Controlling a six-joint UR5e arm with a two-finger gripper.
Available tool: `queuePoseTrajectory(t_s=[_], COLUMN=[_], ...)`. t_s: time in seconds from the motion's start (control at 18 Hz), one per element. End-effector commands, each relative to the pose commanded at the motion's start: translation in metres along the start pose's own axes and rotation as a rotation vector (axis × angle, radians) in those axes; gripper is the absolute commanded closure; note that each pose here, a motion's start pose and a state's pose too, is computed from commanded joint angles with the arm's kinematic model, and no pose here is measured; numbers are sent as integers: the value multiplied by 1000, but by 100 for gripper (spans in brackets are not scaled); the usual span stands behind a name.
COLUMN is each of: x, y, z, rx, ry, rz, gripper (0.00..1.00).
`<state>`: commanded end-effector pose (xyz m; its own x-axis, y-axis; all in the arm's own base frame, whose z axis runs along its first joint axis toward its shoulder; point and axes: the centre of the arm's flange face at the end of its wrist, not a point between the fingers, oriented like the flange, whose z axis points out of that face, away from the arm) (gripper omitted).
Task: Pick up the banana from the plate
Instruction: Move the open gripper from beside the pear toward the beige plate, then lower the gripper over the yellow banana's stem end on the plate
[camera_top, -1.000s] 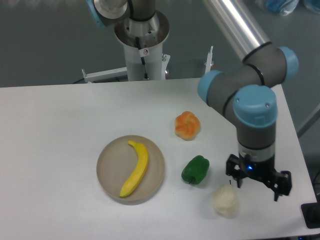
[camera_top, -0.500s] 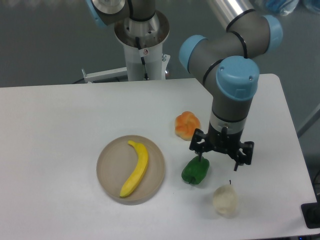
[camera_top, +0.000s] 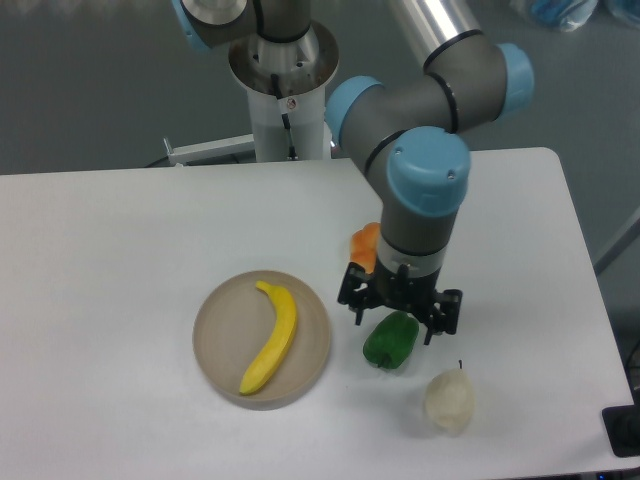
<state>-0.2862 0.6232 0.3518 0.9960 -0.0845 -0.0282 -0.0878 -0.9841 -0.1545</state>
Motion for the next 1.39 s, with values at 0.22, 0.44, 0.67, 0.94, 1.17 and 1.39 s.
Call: queuePoseTrajectory(t_s=[0.22, 0.44, 0.67, 0.94, 1.17, 1.39], x=[25, 55, 85, 112, 125, 127], y=[-1, 4, 33, 33, 30, 30], z=[26, 52, 94, 109, 127, 136], rx=[-18, 9, 5, -26, -37, -54], ry=[21, 1, -6, 5, -6, -16], rz=[-67, -46, -23, 8, 11, 19], gripper=[0, 0, 0, 0, 0, 0])
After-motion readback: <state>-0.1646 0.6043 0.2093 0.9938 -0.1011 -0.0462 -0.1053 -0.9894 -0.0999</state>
